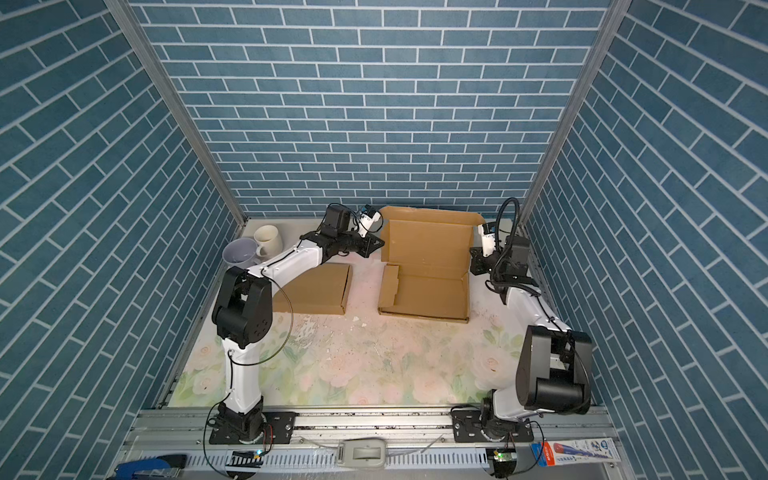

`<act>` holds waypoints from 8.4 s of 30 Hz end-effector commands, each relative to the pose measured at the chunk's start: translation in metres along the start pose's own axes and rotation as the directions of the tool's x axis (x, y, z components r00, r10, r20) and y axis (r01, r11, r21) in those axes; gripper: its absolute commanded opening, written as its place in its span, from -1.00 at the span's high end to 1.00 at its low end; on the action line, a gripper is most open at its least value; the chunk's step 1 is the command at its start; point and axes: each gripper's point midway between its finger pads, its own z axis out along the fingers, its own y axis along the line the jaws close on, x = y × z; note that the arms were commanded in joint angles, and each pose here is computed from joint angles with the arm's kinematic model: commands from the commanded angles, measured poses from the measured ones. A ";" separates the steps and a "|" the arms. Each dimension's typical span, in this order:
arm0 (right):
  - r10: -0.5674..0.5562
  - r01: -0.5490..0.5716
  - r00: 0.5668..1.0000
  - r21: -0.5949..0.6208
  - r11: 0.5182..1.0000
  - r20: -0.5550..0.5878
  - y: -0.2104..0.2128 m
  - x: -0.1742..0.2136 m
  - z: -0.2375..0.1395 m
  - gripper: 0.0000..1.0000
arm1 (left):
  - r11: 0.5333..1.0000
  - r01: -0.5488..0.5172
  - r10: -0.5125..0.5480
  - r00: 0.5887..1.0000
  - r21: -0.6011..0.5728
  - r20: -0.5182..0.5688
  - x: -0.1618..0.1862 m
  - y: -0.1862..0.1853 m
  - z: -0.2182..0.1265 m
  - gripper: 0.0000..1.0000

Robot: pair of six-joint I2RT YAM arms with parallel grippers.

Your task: Fold the paper box

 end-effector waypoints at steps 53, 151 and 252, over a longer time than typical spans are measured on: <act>0.093 -0.100 0.992 0.096 0.990 0.083 0.058 0.045 -0.065 0.29 | 0.994 -0.077 0.079 0.997 -0.082 0.017 0.129 -0.061 -0.008 1.00; -0.774 0.612 0.563 -0.484 0.626 -0.290 0.230 0.148 -0.093 0.01 | 0.994 0.007 0.000 0.998 0.110 -0.069 0.064 -0.117 -0.044 0.28; 0.826 -0.989 -0.052 0.143 0.035 -0.562 0.113 0.093 -0.040 0.13 | 0.709 -0.701 0.702 0.691 0.079 -0.171 0.113 -0.135 -0.061 -0.75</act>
